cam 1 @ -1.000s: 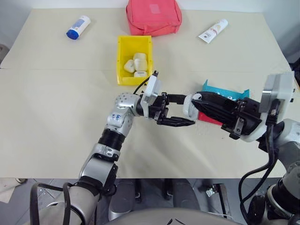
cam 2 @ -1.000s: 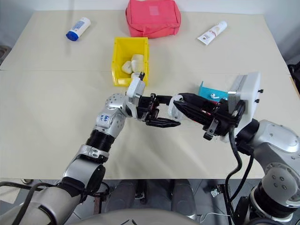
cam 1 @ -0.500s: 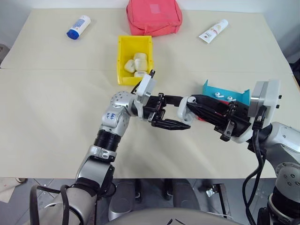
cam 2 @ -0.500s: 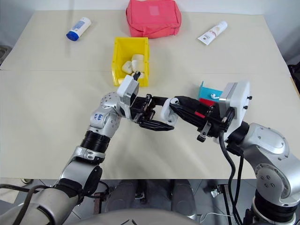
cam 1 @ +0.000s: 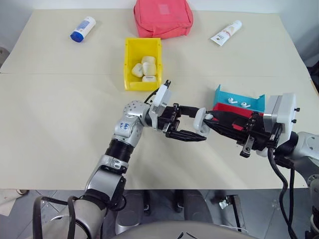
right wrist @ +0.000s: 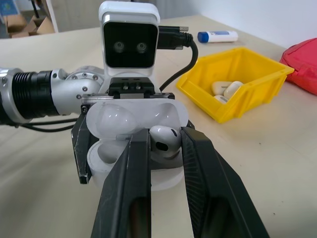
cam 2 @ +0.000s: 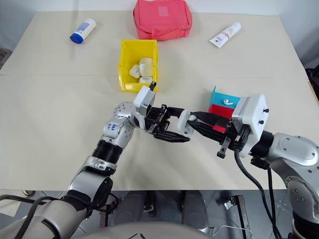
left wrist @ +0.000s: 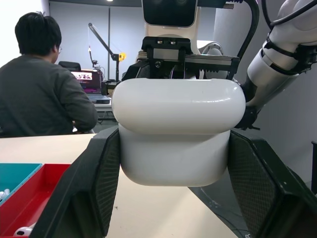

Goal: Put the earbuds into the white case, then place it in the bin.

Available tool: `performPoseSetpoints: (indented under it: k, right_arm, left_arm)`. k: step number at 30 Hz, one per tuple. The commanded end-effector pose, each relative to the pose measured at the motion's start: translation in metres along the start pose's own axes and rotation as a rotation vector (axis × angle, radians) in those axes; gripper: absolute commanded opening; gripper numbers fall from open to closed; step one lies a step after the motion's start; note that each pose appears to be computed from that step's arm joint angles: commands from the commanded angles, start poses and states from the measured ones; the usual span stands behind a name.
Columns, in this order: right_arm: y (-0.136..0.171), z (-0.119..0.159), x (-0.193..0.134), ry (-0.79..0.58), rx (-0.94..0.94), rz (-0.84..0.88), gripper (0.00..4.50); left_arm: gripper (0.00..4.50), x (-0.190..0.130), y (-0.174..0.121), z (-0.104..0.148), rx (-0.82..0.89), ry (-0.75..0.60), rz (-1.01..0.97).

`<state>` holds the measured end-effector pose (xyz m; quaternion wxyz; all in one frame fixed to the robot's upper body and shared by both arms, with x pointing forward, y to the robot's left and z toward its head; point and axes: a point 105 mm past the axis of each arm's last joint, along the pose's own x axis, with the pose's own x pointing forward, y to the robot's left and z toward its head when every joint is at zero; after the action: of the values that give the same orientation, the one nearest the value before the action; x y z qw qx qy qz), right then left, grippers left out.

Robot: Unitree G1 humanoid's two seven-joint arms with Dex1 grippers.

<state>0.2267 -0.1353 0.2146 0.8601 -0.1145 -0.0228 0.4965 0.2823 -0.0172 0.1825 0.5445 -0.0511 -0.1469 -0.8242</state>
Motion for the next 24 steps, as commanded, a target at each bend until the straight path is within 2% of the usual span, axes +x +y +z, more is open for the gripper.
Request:
performPoseSetpoints:
  k: [1,14,17,24]
  right_arm:
    - [0.005,-0.019,-0.003,0.095,0.072,0.07,0.54]
    - [-0.002,-0.011,0.005,0.13,0.022,0.149,0.54]
    - [-0.003,-0.008,0.008,0.128,-0.002,0.147,1.47]
    - [-0.003,-0.002,0.01,0.115,-0.022,0.146,1.47]
  left_arm:
    - [2.8,0.001,0.009,0.036,0.155,-0.09,0.022]
    - [2.8,0.001,0.002,0.02,0.166,-0.004,-0.036]
    - [2.8,0.001,0.003,0.02,0.167,-0.003,-0.034]
    - [2.8,0.0,0.004,0.017,0.161,0.012,-0.028]
